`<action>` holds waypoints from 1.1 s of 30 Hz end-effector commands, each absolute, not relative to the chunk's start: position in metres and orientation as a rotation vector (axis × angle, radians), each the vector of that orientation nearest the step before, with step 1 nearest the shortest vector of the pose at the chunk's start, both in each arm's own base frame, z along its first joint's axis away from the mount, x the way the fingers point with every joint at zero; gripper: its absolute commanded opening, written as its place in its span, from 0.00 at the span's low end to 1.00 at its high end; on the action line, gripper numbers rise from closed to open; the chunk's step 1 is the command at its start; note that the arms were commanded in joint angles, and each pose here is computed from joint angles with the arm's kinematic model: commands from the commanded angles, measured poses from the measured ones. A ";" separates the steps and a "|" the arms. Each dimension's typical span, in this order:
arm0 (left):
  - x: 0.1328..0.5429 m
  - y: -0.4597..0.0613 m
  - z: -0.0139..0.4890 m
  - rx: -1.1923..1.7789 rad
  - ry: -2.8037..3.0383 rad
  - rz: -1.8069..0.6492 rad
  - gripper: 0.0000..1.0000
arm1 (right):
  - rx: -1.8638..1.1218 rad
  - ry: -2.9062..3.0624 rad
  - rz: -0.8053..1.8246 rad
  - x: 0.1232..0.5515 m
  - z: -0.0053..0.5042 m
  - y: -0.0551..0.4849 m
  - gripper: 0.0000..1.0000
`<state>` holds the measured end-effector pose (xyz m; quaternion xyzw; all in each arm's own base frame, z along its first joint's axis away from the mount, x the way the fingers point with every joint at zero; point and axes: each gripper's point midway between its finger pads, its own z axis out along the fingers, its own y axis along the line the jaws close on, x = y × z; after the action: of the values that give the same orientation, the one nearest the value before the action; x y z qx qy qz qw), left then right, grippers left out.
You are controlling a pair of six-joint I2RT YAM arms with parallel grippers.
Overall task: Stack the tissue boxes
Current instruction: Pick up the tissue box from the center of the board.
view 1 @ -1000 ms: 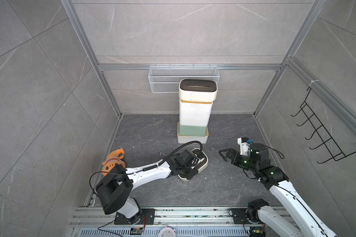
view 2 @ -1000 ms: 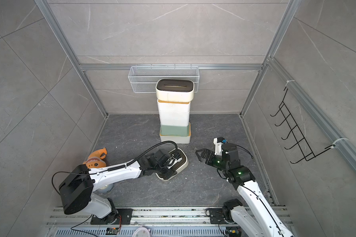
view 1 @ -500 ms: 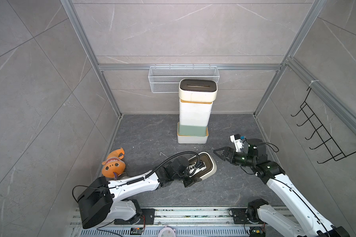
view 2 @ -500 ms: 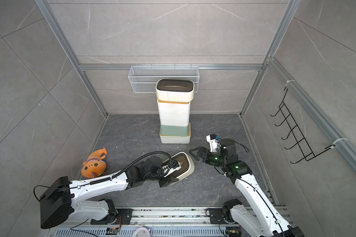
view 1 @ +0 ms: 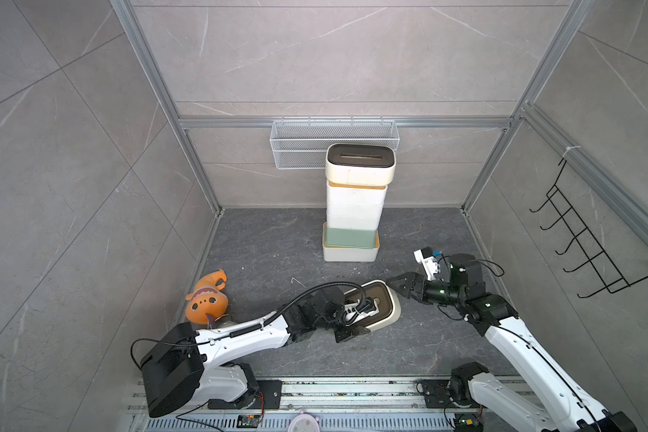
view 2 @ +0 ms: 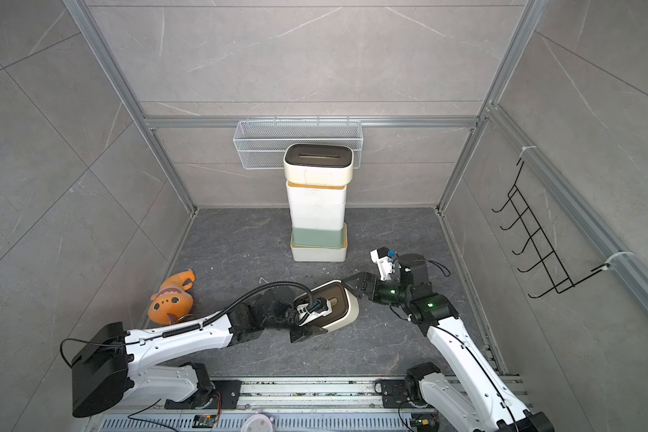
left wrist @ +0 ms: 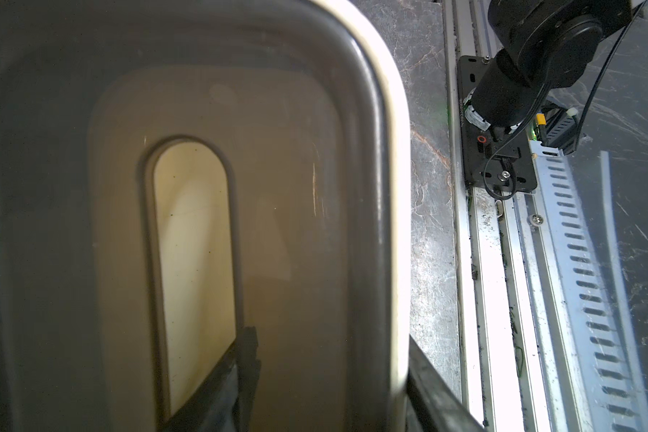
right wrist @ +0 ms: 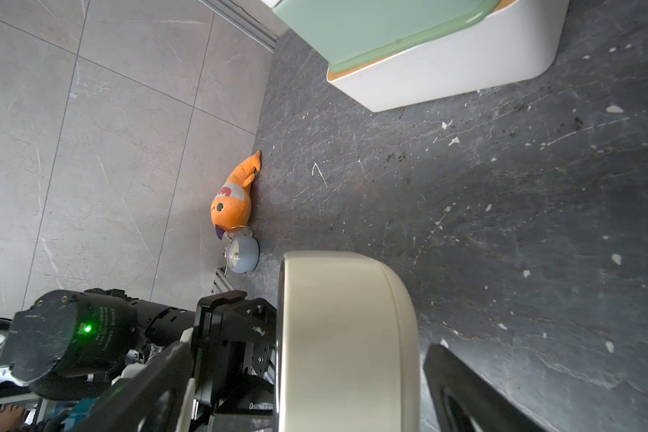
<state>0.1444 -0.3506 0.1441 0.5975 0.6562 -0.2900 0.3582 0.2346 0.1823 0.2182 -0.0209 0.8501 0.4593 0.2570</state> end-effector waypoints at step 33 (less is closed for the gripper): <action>0.148 -0.372 0.219 1.488 1.403 -0.777 0.35 | -0.139 2.387 1.261 0.212 0.200 0.198 0.92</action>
<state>0.1448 -0.3571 0.1696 0.6043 0.6224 -0.3006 0.3964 0.2141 0.1981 0.1982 -0.0446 0.8596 0.4607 0.2164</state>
